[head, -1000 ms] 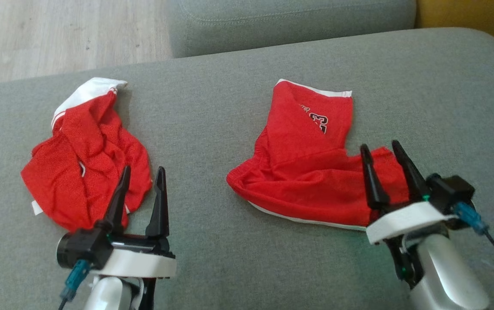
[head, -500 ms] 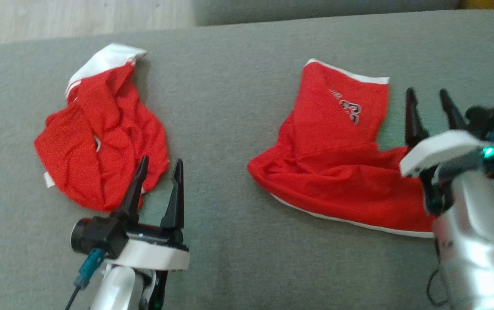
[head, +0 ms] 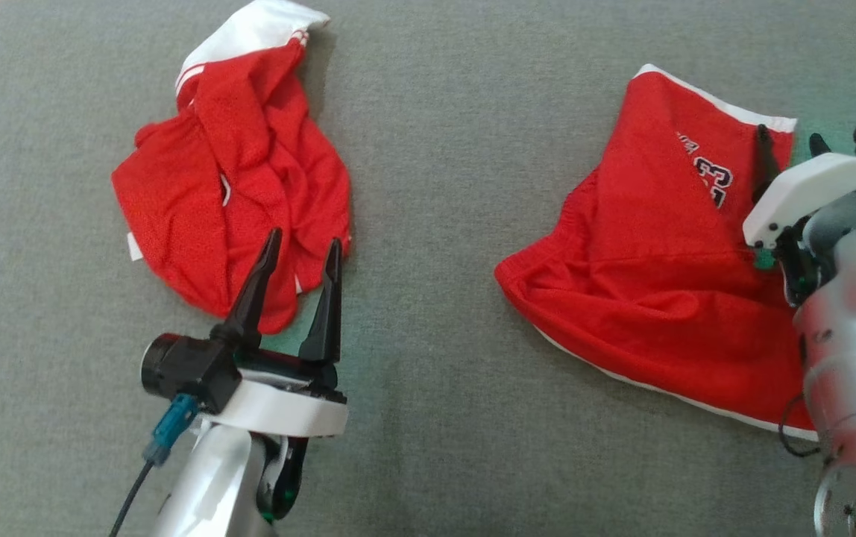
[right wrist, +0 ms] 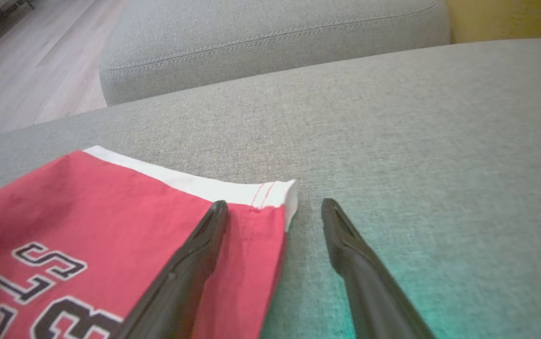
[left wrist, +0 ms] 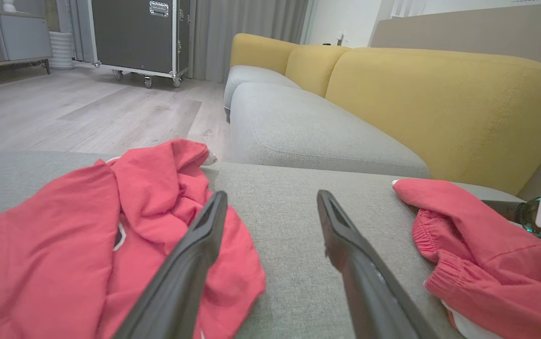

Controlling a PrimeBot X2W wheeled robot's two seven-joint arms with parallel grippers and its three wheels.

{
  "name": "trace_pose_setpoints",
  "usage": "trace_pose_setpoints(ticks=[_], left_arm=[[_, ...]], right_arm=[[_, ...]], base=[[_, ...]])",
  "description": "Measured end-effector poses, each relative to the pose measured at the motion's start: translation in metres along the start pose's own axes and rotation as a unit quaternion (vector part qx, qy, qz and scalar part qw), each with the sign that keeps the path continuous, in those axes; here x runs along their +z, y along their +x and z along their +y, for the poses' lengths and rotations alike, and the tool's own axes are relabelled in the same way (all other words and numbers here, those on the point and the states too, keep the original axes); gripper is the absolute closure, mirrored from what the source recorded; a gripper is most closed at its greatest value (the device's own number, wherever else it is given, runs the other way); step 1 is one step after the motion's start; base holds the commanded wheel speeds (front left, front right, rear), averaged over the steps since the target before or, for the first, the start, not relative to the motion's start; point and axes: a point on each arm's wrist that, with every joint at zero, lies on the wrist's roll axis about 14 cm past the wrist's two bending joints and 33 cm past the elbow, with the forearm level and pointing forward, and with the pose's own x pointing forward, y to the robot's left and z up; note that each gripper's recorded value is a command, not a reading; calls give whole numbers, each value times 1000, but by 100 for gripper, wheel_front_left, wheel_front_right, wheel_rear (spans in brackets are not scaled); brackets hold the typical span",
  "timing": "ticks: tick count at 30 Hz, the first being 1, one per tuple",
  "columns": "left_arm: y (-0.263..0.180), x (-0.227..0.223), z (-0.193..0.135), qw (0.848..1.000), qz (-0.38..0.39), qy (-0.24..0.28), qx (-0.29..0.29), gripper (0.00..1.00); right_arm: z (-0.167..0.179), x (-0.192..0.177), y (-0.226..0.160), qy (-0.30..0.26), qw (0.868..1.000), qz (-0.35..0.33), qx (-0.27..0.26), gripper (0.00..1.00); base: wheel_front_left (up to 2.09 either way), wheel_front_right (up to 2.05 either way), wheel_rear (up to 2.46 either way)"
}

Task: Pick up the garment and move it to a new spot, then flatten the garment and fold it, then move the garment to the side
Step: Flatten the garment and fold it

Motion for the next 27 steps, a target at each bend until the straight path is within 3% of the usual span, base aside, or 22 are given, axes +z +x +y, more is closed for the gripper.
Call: trace_pose_setpoints(ticks=[2, 3, 4, 5, 11, 20, 27], left_arm=[[0, -2, 2, 1000, 3, -2, 3, 0], [1, -3, 3, 1000, 4, -1, 4, 0], [1, -3, 3, 1000, 4, -1, 4, 0], [1, -3, 3, 1000, 4, -1, 5, 0], [4, -1, 1, 1000, 1, -1, 3, 0], [9, 5, -10, 1000, -9, -7, -11, 0], [9, 2, -6, 1000, -4, -11, -6, 0]], right_arm=[[3, -3, 5, -9, 1000, 11, 3, 0], [4, -6, 7, -12, 1000, 18, 5, 33], [4, -6, 7, -12, 1000, 18, 5, 91], [5, -7, 8, -17, 1000, 21, 6, 100], [-12, 9, 5, -38, 999, -1, -10, 100], [-91, 66, -19, -78, 990, -68, -95, 100], [-122, 74, -23, -94, 984, -68, -137, 100]], base=[[0, 0, 0], [0, 0, 0], [0, 0, 0], [0, 0, 0], [0, 0, 0], [0, 0, 0], [0, 0, 0]])
